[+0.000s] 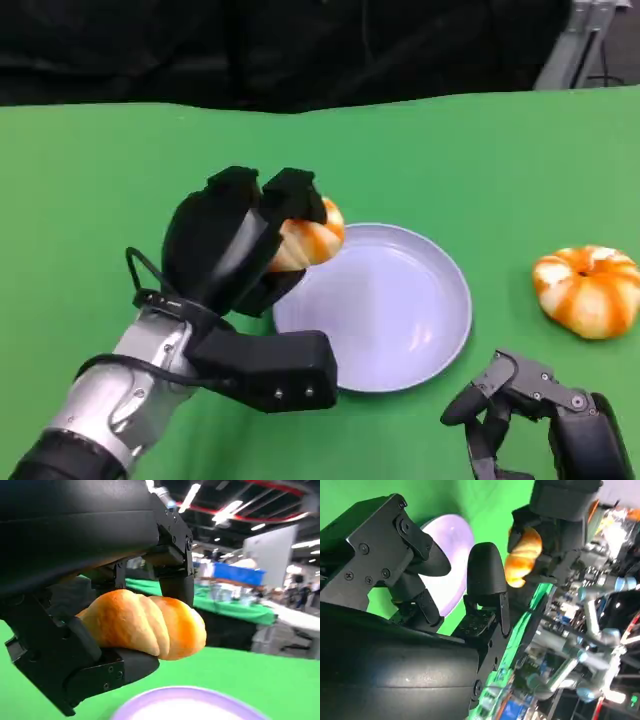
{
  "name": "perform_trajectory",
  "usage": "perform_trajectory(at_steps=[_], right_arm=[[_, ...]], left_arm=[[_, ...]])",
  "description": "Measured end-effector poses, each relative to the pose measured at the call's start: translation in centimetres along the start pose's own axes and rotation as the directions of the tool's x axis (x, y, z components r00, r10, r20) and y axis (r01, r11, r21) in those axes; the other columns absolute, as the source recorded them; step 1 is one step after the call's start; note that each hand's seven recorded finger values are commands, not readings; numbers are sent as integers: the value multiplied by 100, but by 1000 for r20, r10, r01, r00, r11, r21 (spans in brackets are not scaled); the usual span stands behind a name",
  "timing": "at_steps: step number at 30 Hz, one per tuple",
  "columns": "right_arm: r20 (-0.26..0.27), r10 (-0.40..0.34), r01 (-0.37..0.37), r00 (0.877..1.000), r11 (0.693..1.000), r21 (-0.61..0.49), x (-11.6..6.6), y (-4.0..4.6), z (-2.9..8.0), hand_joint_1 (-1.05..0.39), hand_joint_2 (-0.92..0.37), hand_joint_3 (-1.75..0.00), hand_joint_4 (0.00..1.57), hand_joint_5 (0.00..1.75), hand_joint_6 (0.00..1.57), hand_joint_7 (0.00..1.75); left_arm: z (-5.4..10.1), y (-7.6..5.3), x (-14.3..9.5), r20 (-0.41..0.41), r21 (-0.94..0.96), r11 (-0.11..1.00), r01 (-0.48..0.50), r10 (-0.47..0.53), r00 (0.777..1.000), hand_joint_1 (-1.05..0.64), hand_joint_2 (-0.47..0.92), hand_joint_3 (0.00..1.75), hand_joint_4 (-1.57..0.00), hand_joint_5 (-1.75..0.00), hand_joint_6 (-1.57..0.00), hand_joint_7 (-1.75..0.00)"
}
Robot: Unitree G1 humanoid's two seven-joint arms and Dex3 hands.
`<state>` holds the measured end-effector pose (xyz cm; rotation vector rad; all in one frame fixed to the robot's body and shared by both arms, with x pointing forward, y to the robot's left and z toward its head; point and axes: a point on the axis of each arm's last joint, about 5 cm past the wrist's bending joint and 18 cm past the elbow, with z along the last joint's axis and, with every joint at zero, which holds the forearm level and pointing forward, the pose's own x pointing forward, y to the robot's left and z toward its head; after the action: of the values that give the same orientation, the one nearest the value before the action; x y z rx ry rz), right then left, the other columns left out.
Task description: Grasp the bread from the table and place it into the plate.
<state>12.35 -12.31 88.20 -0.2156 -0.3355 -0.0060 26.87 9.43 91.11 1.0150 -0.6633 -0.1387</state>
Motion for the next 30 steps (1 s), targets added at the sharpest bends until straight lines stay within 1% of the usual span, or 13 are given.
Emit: perform_trajectory(at_steps=[2, 4, 6, 13, 18, 20, 24, 27, 30], right_arm=[[0, 0, 0, 1000, 1000, 0, 0, 0, 0, 5, -31, -138, 87, 174, 82, 134], [0, 0, 0, 1000, 1000, 0, 1, 0, 0, 5, -31, -138, 88, 174, 83, 134], [2, 1, -1, 1000, 1000, 0, 4, 1, 1, 5, -31, -138, 88, 173, 83, 134], [2, 1, -1, 1000, 1000, 0, 5, 1, 1, 5, -30, -139, 88, 175, 82, 134], [2, 1, -1, 1000, 1000, 2, 4, 2, 2, 4, -30, -140, 88, 174, 82, 135], [2, 1, -1, 1000, 1000, 1, 3, 2, 1, 5, -30, -140, 89, 174, 83, 134], [2, 4, -4, 1000, 1000, -2, 1, 7, 2, 6, -29, -142, 90, 174, 83, 134], [2, 5, -5, 1000, 1000, -7, -2, 9, 2, 5, -28, -142, 90, 174, 83, 134], [4, 8, -8, 1000, 1000, -14, -2, 12, 4, 5, -28, -143, 90, 174, 83, 133]], left_arm=[[1, 2, 2, 2, -1, 1000, -2, 2, 1000, -12, 25, 139, -92, -175, -81, -156], [-3, 6, 3, 0, 0, 1000, -4, 4, 1000, -14, 25, 143, -92, -175, -78, -162], [-6, 10, 2, 1, 0, 1000, -4, 4, 1000, -14, 25, 144, -92, -175, -77, -163], [13, 0, 6, 16, -7, 1000, -4, 4, 1000, -13, 23, 144, -93, -175, -79, -159], [57, -23, 19, 25, -27, 1000, -2, 3, 1000, -14, 27, 143, -93, -175, -79, -161], [96, -47, 32, 31, -42, 999, 7, -6, 1000, -14, 29, 138, -93, -175, -77, -165], [221, -143, 68, 58, -77, 996, 49, -44, 997, -14, 29, 136, -92, -175, -75, -170], [281, -208, 84, 70, -94, 993, 75, -69, 995, -16, 32, 125, -91, -175, -73, -172], [331, -286, 106, 88, -94, 988, 120, -111, 990, -16, 33, 121, -90, -175, -73, -173]])
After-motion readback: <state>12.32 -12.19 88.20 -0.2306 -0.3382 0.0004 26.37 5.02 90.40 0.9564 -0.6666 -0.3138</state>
